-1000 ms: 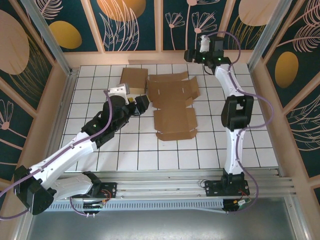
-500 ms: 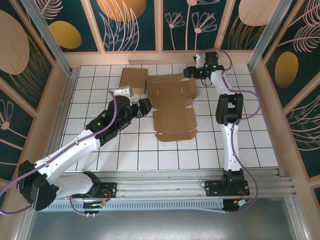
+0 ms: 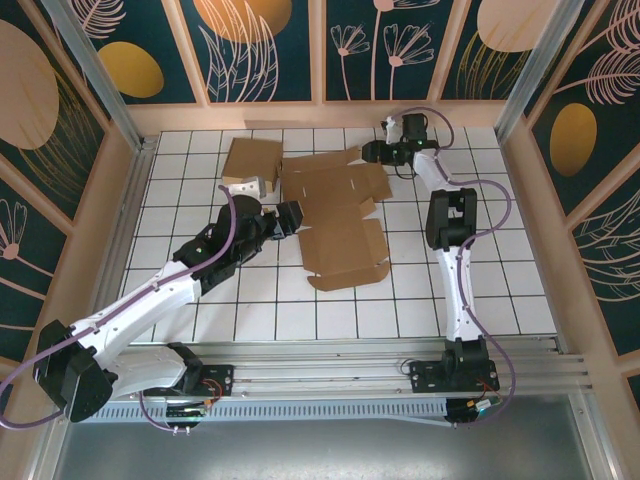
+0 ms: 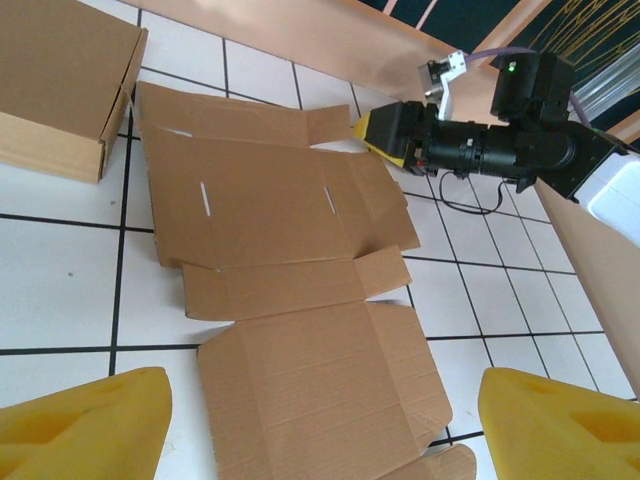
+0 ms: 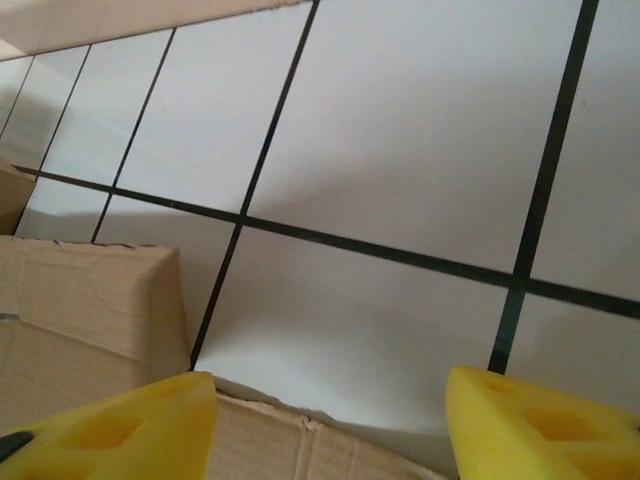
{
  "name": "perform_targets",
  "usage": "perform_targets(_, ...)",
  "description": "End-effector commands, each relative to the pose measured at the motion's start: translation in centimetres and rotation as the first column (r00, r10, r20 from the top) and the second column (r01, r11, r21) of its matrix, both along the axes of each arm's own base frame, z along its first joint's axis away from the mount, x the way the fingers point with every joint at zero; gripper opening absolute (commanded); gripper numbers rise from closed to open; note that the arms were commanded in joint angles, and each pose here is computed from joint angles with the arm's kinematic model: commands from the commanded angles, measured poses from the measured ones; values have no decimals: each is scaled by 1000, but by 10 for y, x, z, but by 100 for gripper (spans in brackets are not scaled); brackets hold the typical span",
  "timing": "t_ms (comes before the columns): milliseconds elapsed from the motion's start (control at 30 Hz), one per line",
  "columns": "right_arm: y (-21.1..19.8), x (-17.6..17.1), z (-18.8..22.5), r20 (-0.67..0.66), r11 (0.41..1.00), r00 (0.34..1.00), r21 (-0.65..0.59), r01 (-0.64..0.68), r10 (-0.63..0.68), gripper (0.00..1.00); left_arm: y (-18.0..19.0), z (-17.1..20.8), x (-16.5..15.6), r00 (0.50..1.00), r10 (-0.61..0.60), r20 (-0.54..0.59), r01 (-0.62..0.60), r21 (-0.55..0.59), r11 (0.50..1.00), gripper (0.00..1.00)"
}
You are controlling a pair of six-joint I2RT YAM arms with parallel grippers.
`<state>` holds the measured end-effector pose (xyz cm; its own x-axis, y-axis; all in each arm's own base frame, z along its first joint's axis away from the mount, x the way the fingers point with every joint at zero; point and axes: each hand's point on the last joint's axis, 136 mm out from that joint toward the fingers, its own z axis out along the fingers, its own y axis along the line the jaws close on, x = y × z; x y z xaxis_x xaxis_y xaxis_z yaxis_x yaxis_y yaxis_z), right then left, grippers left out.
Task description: Fold the paper box
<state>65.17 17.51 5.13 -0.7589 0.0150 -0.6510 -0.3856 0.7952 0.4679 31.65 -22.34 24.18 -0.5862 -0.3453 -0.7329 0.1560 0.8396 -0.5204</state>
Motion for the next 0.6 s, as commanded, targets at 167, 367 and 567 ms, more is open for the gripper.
perform_targets(167, -14, 1, 85, 102, 989, 986, -49, 140, -135, 73, 3, 2, -2, 1000, 15, 9, -15, -15, 1000, 80)
perform_targets(367, 14, -10, 97, 81, 990, 987, -2, 141, -140, 74, -2, 2, -1, 1000, -3, 8, 4, -27, 1000, 81)
perform_targets(567, 32, -1, 78, 18, 976, 978, 60, 208, -209, 73, 1, 3, -3, 1000, 1, 10, -1, -31, 1000, 81)
